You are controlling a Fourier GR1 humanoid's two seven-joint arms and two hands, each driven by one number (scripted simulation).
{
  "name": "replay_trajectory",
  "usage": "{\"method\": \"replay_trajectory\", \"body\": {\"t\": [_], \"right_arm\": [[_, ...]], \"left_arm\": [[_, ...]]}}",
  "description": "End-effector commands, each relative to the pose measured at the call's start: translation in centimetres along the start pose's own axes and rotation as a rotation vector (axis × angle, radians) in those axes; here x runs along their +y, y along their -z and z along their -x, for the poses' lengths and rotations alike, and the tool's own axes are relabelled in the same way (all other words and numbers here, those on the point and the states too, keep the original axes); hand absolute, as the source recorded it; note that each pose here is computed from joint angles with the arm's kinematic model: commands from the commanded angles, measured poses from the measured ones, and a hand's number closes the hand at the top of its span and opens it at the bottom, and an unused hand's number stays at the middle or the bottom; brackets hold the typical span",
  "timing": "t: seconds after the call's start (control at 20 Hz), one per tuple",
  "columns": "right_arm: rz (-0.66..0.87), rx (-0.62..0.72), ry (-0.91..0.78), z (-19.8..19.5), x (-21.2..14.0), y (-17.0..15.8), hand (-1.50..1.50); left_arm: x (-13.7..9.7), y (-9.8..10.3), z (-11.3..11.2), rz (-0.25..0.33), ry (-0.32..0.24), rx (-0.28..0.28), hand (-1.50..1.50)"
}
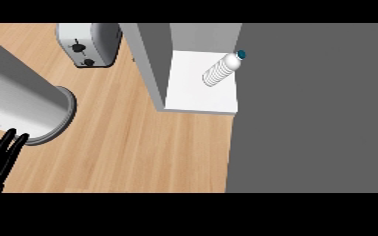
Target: Pick up the bottled water, place it into the cabinet and close the cabinet
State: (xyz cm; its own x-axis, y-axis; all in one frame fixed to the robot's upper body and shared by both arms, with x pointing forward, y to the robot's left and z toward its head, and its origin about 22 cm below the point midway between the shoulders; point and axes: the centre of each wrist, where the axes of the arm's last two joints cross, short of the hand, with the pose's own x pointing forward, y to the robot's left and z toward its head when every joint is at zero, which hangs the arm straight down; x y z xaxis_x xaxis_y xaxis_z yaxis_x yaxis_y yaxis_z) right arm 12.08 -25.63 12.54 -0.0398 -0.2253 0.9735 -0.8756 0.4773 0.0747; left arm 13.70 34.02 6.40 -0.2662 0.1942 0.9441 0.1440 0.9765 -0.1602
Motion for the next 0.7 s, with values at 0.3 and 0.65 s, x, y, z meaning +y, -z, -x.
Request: {"method": "replay_trajectory", "body": {"t": [0.3, 0.65], "right_arm": [[-0.028, 0.009, -0.158, -3.3, 2.7, 4.6, 1.50], [-0.041, -0.039, -0.117, -3.0, 2.5, 9.1, 1.50]], "left_arm": [[2.4, -0.9, -1.5, 0.009, 0.028, 0.011, -1.50], [3.5, -0.9, -2.4, 0.035, 0.014, 0.000, -1.50]]}}
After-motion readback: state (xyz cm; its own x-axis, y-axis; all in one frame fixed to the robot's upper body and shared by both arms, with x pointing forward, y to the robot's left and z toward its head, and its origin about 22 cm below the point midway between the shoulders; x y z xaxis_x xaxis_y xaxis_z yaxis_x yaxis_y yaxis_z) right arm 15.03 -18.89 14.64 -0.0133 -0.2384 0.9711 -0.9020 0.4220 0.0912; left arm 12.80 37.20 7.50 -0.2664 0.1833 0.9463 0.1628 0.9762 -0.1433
